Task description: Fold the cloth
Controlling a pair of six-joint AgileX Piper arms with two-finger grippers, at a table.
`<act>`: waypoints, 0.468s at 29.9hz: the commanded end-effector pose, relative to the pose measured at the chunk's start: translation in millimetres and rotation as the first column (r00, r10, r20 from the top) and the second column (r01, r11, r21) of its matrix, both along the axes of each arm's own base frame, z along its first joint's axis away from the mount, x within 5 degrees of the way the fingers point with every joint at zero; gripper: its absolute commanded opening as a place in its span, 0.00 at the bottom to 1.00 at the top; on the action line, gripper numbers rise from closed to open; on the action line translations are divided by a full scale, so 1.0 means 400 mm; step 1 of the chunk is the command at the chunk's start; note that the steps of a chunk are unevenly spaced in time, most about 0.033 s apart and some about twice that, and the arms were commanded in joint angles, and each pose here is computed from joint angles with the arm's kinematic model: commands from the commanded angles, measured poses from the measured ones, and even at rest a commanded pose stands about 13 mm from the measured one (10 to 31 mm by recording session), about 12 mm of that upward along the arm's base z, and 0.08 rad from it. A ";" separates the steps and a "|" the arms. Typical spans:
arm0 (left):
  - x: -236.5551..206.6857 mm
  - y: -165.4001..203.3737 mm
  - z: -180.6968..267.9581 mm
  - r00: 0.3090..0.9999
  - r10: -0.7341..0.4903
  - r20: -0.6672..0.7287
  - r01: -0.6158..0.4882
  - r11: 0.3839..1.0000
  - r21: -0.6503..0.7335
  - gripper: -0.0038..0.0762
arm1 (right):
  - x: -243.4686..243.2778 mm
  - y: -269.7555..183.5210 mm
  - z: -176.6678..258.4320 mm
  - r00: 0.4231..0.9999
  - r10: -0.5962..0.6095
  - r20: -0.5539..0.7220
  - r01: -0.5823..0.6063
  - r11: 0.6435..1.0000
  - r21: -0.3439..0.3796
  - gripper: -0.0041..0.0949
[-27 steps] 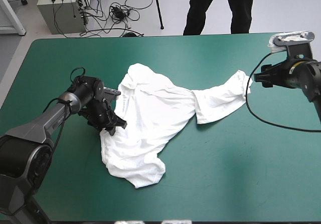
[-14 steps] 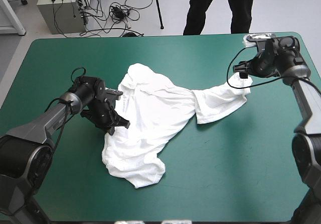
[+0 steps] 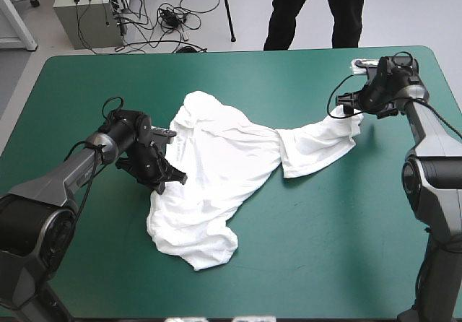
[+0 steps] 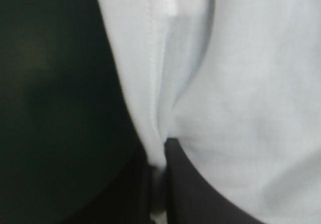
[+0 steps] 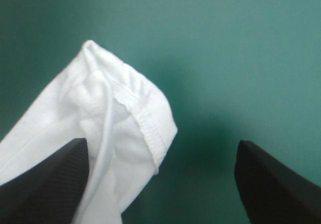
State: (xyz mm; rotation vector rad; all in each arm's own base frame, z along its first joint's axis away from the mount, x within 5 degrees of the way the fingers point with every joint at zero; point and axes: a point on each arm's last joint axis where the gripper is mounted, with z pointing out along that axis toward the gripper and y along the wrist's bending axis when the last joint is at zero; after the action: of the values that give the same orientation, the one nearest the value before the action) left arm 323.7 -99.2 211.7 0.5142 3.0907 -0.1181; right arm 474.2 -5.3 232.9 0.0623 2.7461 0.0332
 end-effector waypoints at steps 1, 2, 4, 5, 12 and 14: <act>0.007 0.004 0.029 0.998 0.002 0.065 -0.002 1.000 0.006 0.04 | 0.007 -0.014 0.062 0.995 0.010 0.097 -0.011 1.000 0.015 0.75; 0.007 0.004 0.029 0.998 0.002 0.065 -0.002 1.000 0.006 0.04 | 0.009 -0.014 0.052 0.996 0.016 0.089 -0.017 1.000 0.015 0.72; 0.007 0.004 0.029 0.998 0.002 0.065 -0.002 1.000 0.006 0.04 | 0.016 -0.008 0.028 0.997 0.031 0.070 -0.033 0.999 0.026 0.66; 0.007 0.004 0.029 0.998 0.002 0.065 -0.002 1.000 0.006 0.04 | 0.017 -0.004 0.021 0.997 0.039 0.064 -0.042 0.998 0.039 0.63; 0.007 0.004 0.029 0.998 0.002 0.065 -0.002 1.000 0.006 0.04 | 0.027 0.006 -0.067 0.998 0.059 -0.037 -0.056 0.995 0.081 0.35; 0.007 0.004 0.029 0.998 0.002 0.065 -0.002 1.000 0.006 0.04 | 0.027 0.011 -0.080 0.995 0.083 -0.045 -0.079 0.992 0.100 0.23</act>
State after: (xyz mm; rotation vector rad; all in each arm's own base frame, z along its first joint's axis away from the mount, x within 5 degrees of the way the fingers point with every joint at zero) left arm 324.2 -99.3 211.3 0.5121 3.0877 -0.1183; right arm 485.7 -8.4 203.9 -0.0175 2.7876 0.0796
